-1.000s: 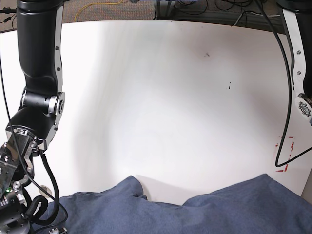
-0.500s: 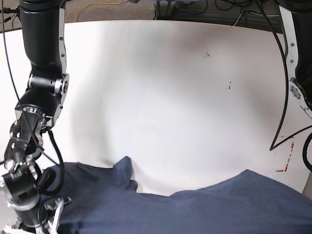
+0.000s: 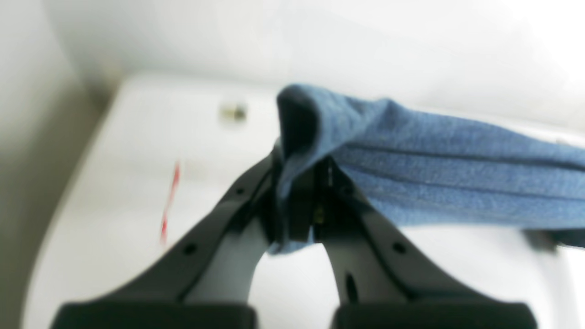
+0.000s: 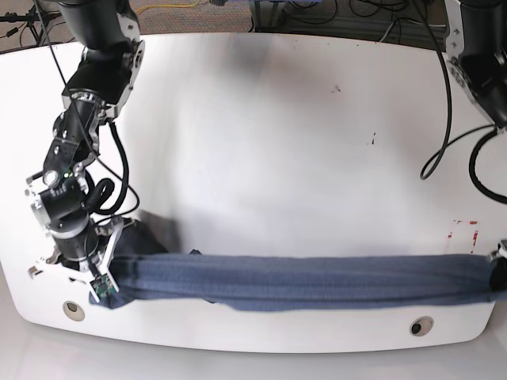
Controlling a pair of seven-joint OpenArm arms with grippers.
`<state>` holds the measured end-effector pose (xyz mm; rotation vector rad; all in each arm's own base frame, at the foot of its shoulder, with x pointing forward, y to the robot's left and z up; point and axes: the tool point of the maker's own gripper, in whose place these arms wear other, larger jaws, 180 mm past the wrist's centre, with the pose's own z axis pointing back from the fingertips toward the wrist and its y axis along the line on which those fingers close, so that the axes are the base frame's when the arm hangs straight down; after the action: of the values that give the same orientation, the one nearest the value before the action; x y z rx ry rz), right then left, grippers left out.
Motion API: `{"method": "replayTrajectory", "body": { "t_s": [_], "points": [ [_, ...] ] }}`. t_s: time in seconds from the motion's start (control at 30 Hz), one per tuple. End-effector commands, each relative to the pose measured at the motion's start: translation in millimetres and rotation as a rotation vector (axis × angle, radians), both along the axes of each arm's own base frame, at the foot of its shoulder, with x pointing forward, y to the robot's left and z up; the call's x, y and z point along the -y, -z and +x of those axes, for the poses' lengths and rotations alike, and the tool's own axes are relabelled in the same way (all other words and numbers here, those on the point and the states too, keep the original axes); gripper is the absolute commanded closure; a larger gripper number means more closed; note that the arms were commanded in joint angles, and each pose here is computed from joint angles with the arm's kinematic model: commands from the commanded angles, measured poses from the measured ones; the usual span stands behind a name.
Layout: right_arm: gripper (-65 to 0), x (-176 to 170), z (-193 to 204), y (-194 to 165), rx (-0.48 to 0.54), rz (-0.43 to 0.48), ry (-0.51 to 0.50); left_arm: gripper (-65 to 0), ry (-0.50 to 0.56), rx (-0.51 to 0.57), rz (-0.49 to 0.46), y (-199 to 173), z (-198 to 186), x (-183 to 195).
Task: Fold the T-shirt properly
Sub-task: 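Lift the shirt with both grippers and lay it flat on the table, then pull the shirt edge with both grippers to straighten it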
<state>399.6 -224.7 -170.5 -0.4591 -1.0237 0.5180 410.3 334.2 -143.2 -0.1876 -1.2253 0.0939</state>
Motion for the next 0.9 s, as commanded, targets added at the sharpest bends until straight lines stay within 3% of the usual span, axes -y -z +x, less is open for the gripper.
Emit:
{"method": "replayTrajectory", "body": {
  "t_s": [0.0,0.27,0.47,0.87],
  "points": [
    [0.0,18,-13,11,-0.028,-0.02,0.074,0.0,-0.05,0.048,0.037,-13,-15,-16],
    [0.0,9,-59,91,-0.225,0.045,0.085,0.0,-0.071,-0.128,0.033,58,-67,-25],
    [0.0,-7,-90,131,-0.315,0.09,0.061,0.0,-0.104,-0.247,0.031,97,-102,-36],
    [0.0,-27,-141,180,-0.446,0.152,0.039,0.0,-0.049,-0.397,0.098,141,-149,-40]
  ]
}}
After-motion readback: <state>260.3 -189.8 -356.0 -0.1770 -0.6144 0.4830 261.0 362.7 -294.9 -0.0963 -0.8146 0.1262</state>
